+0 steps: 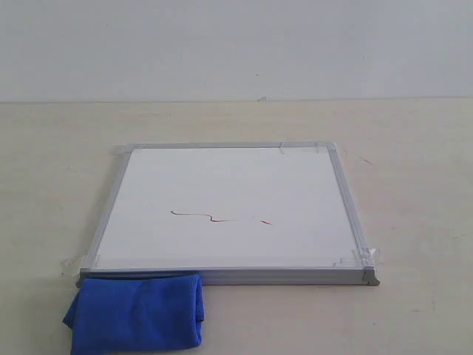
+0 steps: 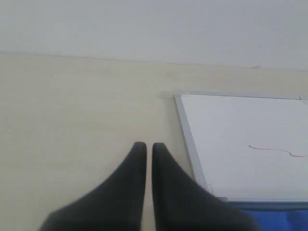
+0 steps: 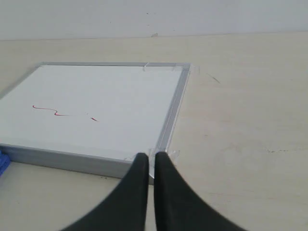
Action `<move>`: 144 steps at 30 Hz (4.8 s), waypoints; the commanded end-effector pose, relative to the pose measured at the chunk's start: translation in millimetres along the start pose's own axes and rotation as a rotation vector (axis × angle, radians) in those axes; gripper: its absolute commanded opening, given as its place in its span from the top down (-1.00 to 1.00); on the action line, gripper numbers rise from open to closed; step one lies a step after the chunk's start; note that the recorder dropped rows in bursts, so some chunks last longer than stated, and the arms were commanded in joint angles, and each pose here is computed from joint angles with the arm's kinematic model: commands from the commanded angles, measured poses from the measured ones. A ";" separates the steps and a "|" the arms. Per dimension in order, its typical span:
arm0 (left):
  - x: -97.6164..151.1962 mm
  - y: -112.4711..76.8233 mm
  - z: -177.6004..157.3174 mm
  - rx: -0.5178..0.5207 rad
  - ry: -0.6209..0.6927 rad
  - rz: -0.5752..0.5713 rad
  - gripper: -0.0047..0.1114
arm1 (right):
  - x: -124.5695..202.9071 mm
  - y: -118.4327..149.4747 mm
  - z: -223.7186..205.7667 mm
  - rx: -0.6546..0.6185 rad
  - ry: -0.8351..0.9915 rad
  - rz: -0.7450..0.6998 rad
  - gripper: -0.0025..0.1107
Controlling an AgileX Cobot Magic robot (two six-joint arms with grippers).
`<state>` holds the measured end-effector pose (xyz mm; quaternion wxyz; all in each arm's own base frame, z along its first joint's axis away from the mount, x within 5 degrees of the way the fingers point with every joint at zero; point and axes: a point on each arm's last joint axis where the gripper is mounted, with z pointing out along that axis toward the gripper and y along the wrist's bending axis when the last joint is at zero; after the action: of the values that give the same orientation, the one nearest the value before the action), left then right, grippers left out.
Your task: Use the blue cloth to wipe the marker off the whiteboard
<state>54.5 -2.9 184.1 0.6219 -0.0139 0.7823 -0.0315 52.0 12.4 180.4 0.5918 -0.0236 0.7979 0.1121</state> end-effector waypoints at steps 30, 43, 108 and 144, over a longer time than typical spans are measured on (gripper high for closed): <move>-1.5 -0.3 -0.5 0.003 -0.009 -0.003 0.84 | -0.8 0.0 -0.4 -0.001 -0.011 -0.010 0.93; -1.5 -0.3 -0.5 0.003 -0.009 -0.003 0.84 | -0.8 0.0 -0.4 -0.001 -0.011 -0.010 0.93; -1.5 -0.3 -0.5 0.003 -0.009 -0.003 0.84 | -161.6 113.5 125.1 -0.865 0.381 -0.493 0.00; -1.5 -0.3 -0.5 0.003 -0.009 -0.003 0.84 | -16.3 216.4 198.7 -0.907 0.512 -0.933 -0.40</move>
<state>54.5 -3.0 184.1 0.6219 -0.0149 0.7823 -0.0329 204.6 260.6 181.0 0.3088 -0.6302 0.6933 0.1639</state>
